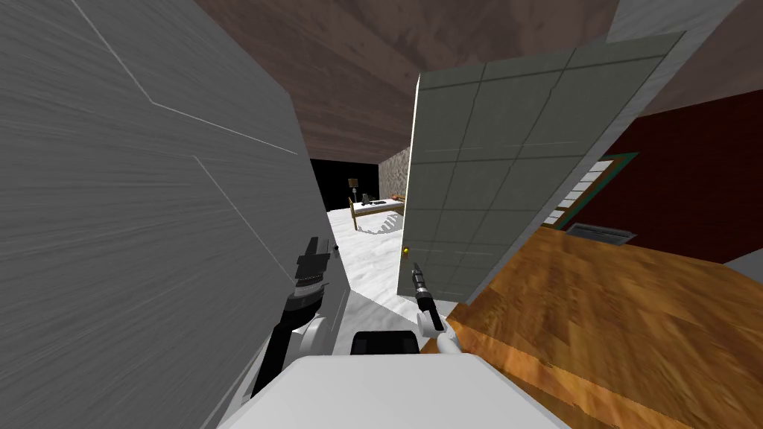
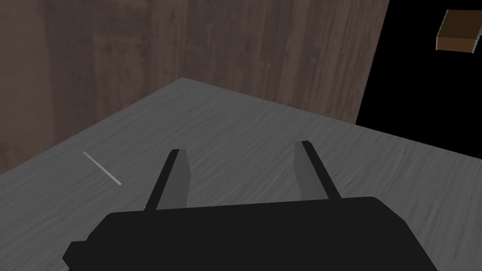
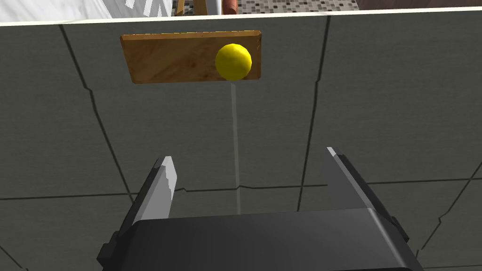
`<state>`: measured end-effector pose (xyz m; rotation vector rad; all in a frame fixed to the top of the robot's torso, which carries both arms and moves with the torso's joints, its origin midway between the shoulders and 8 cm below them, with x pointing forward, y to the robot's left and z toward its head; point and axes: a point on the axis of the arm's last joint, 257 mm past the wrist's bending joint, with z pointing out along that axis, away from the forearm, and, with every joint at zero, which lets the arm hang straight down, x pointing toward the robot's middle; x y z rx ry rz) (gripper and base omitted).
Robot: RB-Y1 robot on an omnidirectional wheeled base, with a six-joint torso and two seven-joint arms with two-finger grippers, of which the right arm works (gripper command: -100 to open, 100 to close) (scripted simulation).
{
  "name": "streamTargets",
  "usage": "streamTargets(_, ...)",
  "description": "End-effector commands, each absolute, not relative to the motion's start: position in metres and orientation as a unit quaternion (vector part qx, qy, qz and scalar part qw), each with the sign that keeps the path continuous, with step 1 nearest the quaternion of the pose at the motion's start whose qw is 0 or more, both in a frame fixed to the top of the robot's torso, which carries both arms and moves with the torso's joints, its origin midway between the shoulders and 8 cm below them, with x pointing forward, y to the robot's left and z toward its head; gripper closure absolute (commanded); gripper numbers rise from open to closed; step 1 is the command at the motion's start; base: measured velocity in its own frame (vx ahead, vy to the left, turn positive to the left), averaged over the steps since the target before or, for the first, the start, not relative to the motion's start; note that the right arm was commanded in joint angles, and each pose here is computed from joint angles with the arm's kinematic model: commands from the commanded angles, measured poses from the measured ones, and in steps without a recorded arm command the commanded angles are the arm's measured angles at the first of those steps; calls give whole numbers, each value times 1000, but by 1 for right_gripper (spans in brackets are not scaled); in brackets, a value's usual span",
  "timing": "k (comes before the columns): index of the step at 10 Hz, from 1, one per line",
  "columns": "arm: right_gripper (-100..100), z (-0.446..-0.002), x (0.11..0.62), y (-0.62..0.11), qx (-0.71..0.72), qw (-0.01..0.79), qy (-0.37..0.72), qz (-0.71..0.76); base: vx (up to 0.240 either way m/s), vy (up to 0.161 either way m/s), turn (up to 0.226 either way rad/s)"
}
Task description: Push the door open
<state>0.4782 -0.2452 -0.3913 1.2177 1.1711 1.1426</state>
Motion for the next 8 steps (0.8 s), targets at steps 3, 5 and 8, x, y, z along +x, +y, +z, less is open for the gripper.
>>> streamTargets(3,-100,-391,476,-256,506,531,490,472,56,18,14)
streamTargets(5,-100,-391,474,-261,505,534,489,470,210,-16,30)
streamTargets(8,-100,-391,472,-262,506,537,485,470,203,-9,29)
